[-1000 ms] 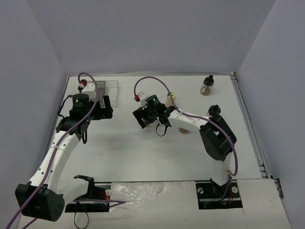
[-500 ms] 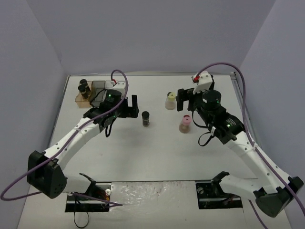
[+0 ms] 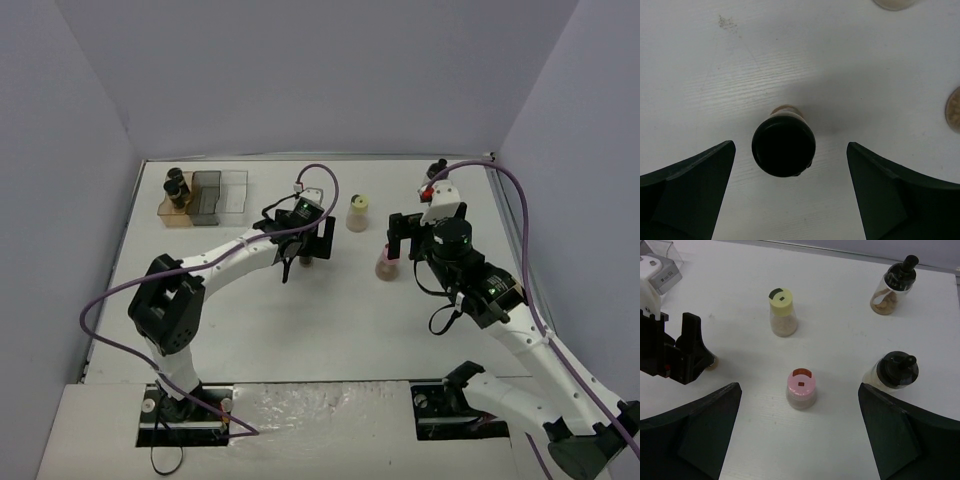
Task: Organize the condiment bottles
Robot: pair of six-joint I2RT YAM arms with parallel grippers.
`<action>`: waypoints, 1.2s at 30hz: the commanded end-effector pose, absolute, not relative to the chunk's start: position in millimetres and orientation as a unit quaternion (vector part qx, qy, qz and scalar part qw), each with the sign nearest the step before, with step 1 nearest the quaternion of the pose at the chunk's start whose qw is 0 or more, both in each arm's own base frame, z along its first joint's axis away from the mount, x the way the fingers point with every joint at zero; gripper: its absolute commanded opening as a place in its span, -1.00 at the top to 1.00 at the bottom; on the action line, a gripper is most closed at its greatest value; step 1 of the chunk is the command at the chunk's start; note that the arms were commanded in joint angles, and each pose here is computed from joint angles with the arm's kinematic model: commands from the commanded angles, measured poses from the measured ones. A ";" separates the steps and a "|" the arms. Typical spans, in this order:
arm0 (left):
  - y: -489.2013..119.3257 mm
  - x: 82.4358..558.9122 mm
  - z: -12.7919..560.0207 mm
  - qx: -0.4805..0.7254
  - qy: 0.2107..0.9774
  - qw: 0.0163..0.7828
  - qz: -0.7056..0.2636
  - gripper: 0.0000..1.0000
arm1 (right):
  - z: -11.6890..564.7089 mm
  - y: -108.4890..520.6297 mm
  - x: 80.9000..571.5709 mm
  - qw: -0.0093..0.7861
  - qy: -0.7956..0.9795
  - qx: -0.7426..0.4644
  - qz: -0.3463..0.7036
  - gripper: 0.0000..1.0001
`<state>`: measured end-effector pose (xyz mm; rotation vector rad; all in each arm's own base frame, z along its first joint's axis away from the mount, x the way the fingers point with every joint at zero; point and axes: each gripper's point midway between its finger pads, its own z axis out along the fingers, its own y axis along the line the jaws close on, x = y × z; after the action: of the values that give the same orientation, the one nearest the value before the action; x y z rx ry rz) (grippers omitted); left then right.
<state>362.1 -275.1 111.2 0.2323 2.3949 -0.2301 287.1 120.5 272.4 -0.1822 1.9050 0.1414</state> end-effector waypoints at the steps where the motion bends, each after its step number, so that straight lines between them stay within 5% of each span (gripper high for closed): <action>1: -272.1 379.2 128.8 0.052 0.920 0.380 -0.077 -0.79 | 282.7 120.1 288.2 0.593 0.799 -0.062 0.074 -1.00; 14: -275.1 389.3 122.9 0.041 0.914 0.397 -0.077 -0.05 | 273.6 115.2 280.4 0.593 0.799 -0.068 0.072 -1.00; 18: -273.4 386.7 130.1 0.038 0.912 0.400 -0.082 0.55 | 272.9 114.8 280.7 0.592 0.800 -0.069 0.070 -1.00; 22: -255.4 385.0 153.9 0.031 0.907 0.414 -0.075 0.82 | 273.2 116.2 280.5 0.592 0.800 -0.072 0.072 -1.00; 36: -21.0 439.4 238.3 -0.140 0.872 0.470 0.008 0.86 | 275.5 119.7 279.8 0.593 0.797 -0.082 0.079 -1.00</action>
<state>426.2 -66.0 198.4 -0.3125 2.2185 -0.0019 274.7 116.5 261.9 -0.1976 1.9072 0.1597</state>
